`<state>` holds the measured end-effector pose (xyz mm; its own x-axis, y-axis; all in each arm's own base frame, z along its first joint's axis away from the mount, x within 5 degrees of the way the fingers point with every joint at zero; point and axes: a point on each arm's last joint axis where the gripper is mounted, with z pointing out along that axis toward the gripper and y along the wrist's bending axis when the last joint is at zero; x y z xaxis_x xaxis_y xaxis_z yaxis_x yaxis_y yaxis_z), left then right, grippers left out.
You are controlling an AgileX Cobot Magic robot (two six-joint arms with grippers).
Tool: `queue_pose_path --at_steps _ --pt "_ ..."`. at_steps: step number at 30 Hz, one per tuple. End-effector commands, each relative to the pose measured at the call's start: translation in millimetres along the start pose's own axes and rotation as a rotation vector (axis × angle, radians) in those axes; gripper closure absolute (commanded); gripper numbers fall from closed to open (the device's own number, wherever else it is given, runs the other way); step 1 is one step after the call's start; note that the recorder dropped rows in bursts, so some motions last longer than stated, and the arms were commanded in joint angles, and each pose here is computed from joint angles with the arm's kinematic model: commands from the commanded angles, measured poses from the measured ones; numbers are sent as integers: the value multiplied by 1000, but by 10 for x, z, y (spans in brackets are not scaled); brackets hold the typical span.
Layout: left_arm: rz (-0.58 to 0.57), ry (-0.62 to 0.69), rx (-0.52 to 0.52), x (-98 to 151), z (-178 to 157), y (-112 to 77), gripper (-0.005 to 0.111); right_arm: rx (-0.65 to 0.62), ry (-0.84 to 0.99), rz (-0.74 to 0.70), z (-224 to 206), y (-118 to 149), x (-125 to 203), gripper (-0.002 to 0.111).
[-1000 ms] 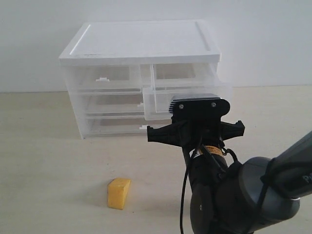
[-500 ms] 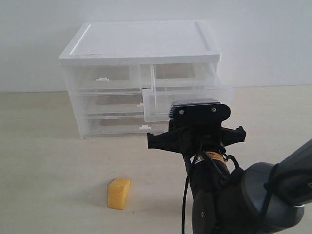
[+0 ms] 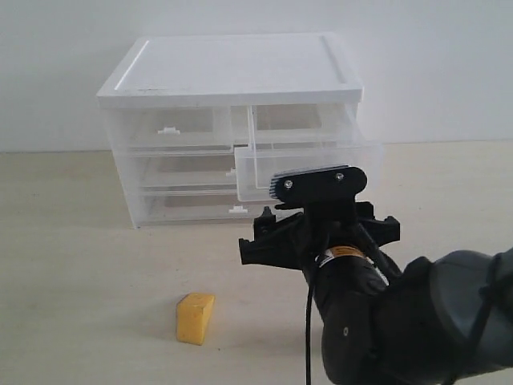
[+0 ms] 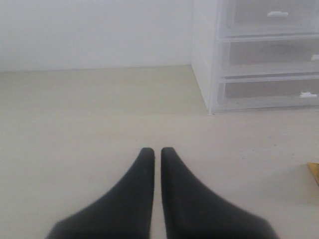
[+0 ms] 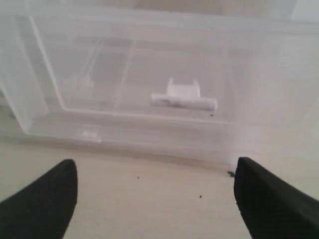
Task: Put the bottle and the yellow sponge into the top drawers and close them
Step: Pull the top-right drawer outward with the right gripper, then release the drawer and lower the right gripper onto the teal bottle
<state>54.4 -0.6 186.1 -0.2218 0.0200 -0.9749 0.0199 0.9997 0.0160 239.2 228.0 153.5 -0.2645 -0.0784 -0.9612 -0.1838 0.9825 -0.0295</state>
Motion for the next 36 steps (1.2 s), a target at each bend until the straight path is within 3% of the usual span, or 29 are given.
queue_pose_path --at_steps 1,7,15,18,24,29,30,33,36 --pt "2 -4 -1 7 1 0 103 -50 91 -13 -134 -48 -7 31" --pt "2 -4 -1 7 1 0 103 -203 207 -189 -365 -77 -44 56" --pt "2 -4 -1 7 1 0 103 -407 205 -275 -685 -81 -349 108" --pt "2 -4 -1 7 1 0 103 -567 250 -367 -856 -41 -384 108" --pt "2 -4 -1 7 1 0 103 -735 312 -393 -1022 -58 -451 108" --pt "2 -4 -1 7 1 0 103 -954 589 -473 -1073 -194 -487 108" --pt "2 -4 -1 7 1 0 103 -954 709 -515 -1098 -257 -539 108" --pt "2 -4 -1 7 1 0 103 -892 827 -601 -1107 -345 -671 108" --pt "2 -4 -1 7 1 0 103 -746 929 -759 -1089 -510 -822 108"
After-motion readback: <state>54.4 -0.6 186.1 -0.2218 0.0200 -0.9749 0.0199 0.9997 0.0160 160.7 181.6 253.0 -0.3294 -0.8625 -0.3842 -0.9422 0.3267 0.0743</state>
